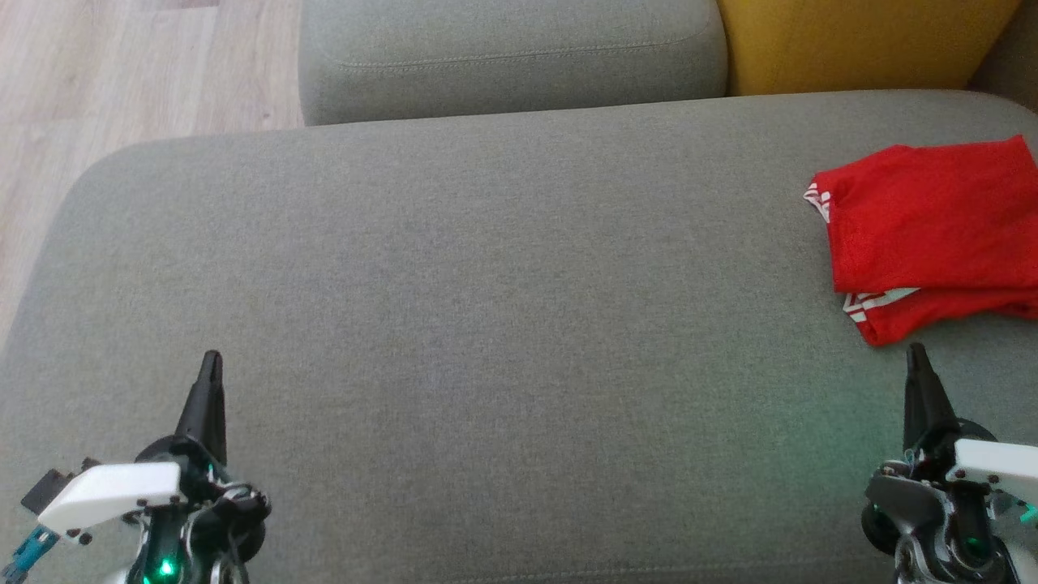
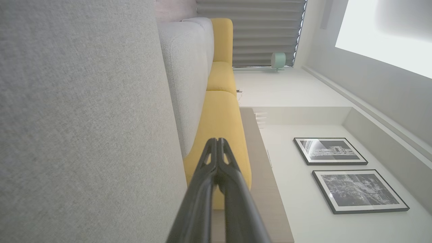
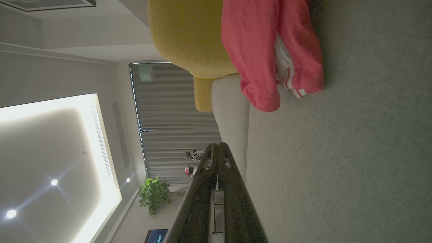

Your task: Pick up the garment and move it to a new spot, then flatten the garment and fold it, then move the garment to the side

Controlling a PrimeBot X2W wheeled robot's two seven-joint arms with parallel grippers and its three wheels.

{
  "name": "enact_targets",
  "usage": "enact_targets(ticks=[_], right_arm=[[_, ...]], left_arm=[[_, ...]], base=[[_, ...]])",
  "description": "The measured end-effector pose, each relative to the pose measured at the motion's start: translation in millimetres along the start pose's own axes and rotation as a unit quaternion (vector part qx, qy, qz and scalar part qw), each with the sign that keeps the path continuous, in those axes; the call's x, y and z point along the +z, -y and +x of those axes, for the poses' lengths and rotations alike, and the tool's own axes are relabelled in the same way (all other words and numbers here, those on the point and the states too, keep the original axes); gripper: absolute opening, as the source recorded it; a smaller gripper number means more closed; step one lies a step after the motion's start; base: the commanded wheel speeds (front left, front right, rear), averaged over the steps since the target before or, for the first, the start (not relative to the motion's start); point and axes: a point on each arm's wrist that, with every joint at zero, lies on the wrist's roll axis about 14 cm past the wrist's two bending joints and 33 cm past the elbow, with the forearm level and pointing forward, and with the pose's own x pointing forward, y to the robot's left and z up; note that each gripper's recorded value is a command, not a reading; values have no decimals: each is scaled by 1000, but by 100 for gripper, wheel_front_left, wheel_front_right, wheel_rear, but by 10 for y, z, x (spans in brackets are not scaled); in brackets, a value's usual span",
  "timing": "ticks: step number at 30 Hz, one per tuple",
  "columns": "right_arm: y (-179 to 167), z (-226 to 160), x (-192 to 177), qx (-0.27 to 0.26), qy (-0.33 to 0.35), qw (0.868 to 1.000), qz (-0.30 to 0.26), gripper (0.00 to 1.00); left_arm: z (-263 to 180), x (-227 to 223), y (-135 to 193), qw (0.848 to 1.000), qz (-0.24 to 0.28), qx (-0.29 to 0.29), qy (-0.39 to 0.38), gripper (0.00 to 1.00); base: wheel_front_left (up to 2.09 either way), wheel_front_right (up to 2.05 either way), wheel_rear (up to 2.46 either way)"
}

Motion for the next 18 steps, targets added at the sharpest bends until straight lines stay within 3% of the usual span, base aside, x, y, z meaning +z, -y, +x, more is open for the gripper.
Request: enact_targets(ticks=[18], right_arm=[[0, 0, 1, 0, 0, 1000, 0, 0]], left_arm=[[0, -1, 0, 1000, 0, 0, 0, 0]], base=[[0, 0, 0]])
